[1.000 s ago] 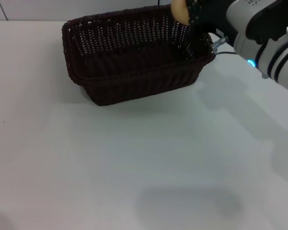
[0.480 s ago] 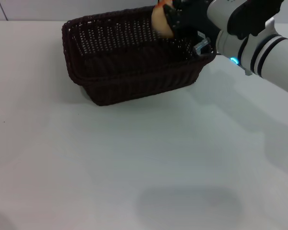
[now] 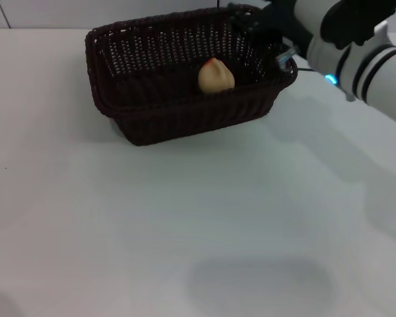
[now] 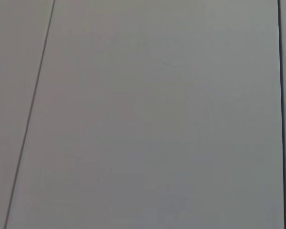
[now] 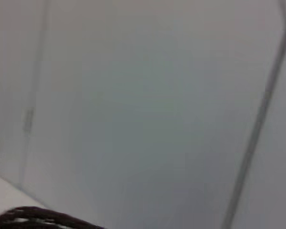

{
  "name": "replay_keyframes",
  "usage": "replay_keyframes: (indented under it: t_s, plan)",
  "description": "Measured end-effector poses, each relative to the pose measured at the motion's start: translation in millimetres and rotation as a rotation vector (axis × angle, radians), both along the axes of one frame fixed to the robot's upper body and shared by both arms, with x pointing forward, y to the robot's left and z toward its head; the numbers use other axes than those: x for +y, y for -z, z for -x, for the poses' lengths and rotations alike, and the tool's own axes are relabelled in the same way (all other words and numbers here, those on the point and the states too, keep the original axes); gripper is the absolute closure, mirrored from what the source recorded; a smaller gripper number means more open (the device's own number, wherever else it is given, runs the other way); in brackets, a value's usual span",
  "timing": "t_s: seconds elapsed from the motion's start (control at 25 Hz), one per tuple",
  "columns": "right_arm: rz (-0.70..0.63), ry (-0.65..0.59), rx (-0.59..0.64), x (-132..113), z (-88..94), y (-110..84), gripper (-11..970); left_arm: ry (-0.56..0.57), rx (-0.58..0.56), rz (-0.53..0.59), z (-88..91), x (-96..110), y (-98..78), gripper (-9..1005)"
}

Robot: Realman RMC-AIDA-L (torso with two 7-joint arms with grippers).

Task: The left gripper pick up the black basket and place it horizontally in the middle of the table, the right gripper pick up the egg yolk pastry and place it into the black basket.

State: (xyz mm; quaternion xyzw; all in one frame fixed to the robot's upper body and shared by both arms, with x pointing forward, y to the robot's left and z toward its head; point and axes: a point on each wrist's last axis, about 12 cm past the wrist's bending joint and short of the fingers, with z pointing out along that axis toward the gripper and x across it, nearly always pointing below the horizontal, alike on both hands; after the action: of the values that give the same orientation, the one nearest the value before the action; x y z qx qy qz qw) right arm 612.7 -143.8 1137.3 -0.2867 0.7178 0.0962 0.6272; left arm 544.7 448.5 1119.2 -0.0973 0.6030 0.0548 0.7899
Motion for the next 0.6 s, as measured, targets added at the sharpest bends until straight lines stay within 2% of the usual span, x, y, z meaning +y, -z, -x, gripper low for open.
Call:
replay_keyframes:
  t_s: [0.12,0.36,0.6]
  plan:
    - [0.003,0.098,-0.007,-15,7.7,-0.2,402,0.002,0.000,0.001,-0.8,-1,0.0,634]
    - [-0.041,0.268,-0.013,-53,33.1,-3.3,402,0.010,0.000,0.000,-2.4,-2,-0.2,634]
    - [-0.082,0.503,0.017,-95,52.9,-3.9,402,0.015,-0.001,0.002,-3.5,-4,-0.6,634]
